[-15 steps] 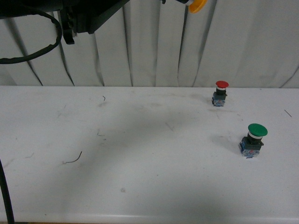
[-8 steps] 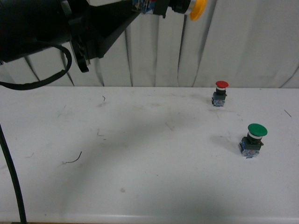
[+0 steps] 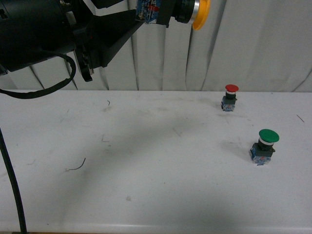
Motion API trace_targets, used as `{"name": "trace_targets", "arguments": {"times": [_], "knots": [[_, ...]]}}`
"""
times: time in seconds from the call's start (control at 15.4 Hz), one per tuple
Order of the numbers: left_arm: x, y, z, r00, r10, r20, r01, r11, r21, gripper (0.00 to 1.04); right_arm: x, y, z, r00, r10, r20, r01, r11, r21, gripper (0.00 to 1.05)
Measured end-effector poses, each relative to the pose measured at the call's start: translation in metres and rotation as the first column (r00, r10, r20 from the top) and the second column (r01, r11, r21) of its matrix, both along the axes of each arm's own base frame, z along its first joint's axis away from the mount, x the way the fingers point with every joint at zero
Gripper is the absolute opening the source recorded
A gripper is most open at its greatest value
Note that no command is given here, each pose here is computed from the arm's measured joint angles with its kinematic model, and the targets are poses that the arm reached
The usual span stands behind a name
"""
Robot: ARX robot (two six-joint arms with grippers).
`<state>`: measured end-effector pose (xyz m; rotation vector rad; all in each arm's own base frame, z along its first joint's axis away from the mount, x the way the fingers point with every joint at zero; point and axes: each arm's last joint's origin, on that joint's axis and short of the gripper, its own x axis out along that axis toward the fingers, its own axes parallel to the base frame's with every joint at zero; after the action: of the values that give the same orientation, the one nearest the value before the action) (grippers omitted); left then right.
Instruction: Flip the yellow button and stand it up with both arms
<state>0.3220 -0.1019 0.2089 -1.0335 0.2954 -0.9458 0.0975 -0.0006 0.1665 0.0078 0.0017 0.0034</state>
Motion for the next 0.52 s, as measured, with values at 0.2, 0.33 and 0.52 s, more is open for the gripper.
{"name": "trace_targets", "arguments": {"times": [0.2, 0.33, 0.52], "knots": [[0.001, -0.002, 0.003, 1.000, -0.003, 0.015, 0.003, 1.000, -0.002, 0.32, 0.034, -0.011, 0.015, 0.999, 0.026, 0.023, -0.027, 0.999, 0.027, 0.98], [0.001, -0.003, 0.004, 1.000, 0.001, 0.016, -0.001, 1.000, -0.003, 0.32, 0.098, -0.008, 0.053, 0.984, 0.099, 0.150, -0.104, 0.994, 0.027, 0.98], [0.000, -0.005, 0.004, 1.000, -0.004, 0.022, 0.004, 1.000, -0.001, 0.32, 0.240, 0.013, 0.043, 0.972, 0.218, 0.089, -0.225, 0.971, 0.082, 0.98]]}}
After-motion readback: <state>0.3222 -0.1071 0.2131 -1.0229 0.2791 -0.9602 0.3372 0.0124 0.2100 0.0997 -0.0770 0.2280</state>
